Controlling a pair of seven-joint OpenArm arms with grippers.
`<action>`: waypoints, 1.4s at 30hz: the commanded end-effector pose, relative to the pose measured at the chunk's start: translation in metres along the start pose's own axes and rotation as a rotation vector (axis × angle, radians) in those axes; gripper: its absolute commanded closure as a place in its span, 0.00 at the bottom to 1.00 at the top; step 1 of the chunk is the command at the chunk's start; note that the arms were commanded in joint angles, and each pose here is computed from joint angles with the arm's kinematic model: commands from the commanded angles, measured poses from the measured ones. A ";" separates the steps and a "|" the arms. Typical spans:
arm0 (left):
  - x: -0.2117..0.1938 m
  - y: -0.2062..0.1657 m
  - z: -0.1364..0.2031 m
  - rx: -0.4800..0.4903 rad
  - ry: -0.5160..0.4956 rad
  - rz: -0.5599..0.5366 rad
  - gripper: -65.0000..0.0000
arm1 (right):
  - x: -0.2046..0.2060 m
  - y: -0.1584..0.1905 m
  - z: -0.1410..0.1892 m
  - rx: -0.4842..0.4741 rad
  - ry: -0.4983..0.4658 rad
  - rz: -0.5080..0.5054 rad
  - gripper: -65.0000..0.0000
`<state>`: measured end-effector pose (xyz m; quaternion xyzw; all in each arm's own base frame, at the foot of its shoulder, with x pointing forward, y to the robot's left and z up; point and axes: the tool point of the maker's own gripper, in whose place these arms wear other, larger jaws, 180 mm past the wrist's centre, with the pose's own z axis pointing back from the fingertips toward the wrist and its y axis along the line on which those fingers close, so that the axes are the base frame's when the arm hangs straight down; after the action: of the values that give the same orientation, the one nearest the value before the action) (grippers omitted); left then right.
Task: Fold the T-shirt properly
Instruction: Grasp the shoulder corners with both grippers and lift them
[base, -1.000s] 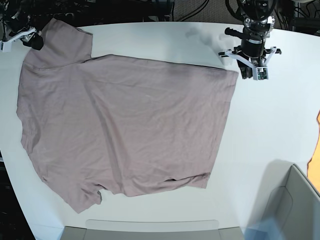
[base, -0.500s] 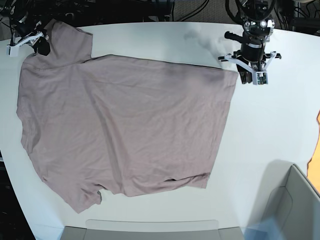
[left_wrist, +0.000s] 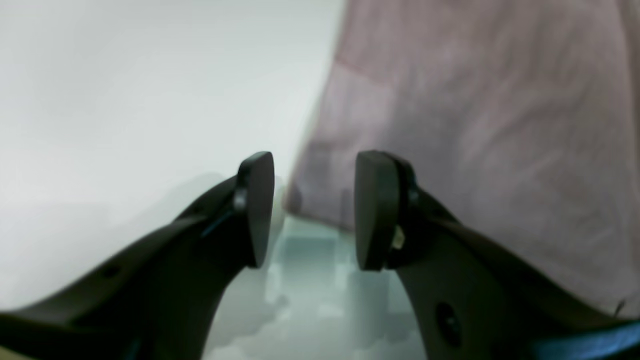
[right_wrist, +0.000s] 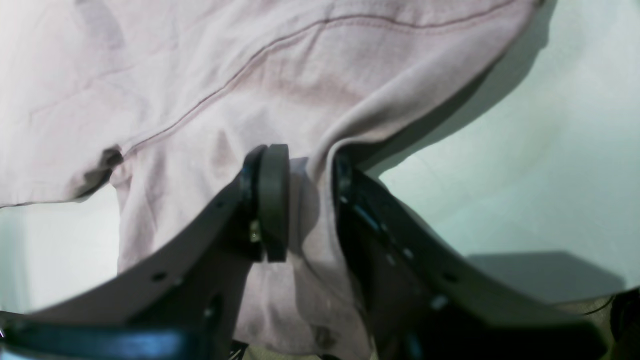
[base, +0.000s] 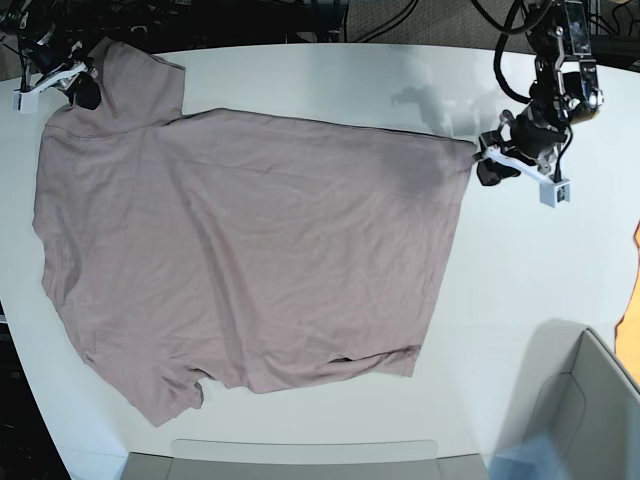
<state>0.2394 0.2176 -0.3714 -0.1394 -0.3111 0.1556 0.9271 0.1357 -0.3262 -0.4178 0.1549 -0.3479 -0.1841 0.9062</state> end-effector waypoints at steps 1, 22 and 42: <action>-0.001 -0.002 0.000 -0.015 0.009 0.003 0.58 | -0.019 -0.011 0.005 -0.049 0.101 0.026 0.81; -0.066 0.011 -0.046 0.008 0.217 -0.007 0.59 | -0.006 0.004 0.009 -0.030 0.081 0.090 0.81; -0.084 0.007 -0.039 -0.002 0.246 -0.010 1.00 | -0.006 0.021 0.012 -0.043 0.081 0.182 1.00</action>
<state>0.2097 0.1823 -0.4447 -0.1666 -0.2150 0.1336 0.9530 0.1292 -0.2990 -0.4101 0.1212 -0.3134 -0.1041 0.9361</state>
